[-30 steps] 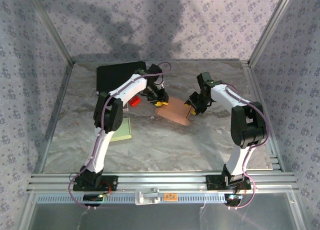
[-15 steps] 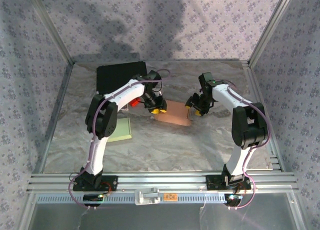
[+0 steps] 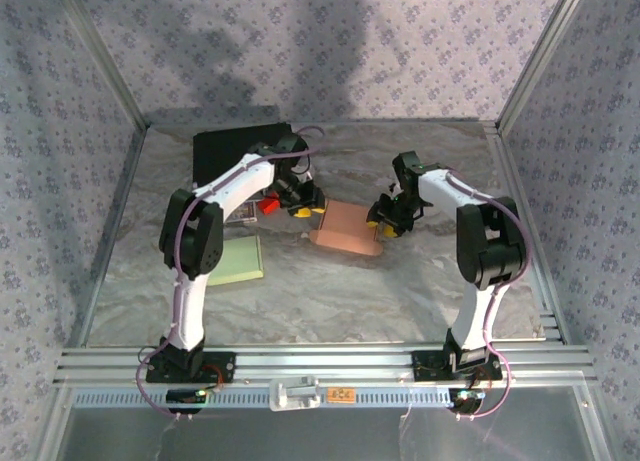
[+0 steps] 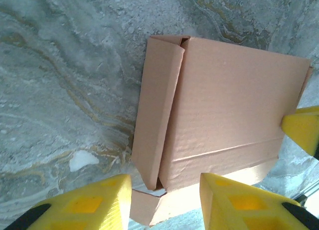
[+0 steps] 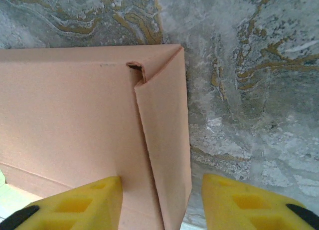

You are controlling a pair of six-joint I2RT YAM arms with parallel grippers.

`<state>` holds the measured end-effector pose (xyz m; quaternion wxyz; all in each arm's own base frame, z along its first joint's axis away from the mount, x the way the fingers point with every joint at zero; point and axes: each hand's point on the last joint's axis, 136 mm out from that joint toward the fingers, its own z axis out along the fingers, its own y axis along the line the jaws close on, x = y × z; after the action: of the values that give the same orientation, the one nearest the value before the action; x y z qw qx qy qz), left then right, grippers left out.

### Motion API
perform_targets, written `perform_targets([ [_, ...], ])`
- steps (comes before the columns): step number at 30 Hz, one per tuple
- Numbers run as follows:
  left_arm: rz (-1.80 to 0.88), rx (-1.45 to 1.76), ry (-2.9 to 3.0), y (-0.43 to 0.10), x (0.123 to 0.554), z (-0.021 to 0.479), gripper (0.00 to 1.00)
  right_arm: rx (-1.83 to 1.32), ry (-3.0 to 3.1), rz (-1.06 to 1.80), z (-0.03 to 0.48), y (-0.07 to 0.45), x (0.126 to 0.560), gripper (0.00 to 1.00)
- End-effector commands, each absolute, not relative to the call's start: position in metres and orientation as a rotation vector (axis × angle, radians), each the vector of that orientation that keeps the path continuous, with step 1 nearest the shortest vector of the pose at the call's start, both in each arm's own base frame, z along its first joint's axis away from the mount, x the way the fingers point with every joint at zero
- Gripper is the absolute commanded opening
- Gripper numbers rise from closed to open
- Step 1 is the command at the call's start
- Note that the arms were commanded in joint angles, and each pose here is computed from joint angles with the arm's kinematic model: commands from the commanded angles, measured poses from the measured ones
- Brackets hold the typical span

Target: Fold the paper box

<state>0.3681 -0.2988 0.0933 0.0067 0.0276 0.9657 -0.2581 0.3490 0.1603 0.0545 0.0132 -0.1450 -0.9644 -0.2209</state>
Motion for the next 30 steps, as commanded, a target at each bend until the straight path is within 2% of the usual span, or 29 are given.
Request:
perform_targets([
  [1,-0.866,0.145,3.031,-0.31,0.367,0.08,0.41,-0.417,-2.977,-0.653,0.044,0.16,0.341,0.42],
  [10,-0.872,0.18,3.033,-0.318,0.365,0.063,0.4,-0.419,-2.999,-0.702,0.055,0.16,0.346,0.4],
  [14,-0.886,0.186,3.028,-0.32,0.365,0.056,0.4,-0.413,-3.011,-0.753,0.058,0.159,0.348,0.47],
  [20,-0.916,0.147,3.027,-0.32,0.365,0.045,0.36,-0.434,-3.037,-0.899,0.048,0.154,0.351,0.65],
  [30,-0.991,0.042,2.981,-0.309,0.365,0.039,0.24,-0.452,-2.992,-1.222,0.046,0.167,0.361,0.71],
])
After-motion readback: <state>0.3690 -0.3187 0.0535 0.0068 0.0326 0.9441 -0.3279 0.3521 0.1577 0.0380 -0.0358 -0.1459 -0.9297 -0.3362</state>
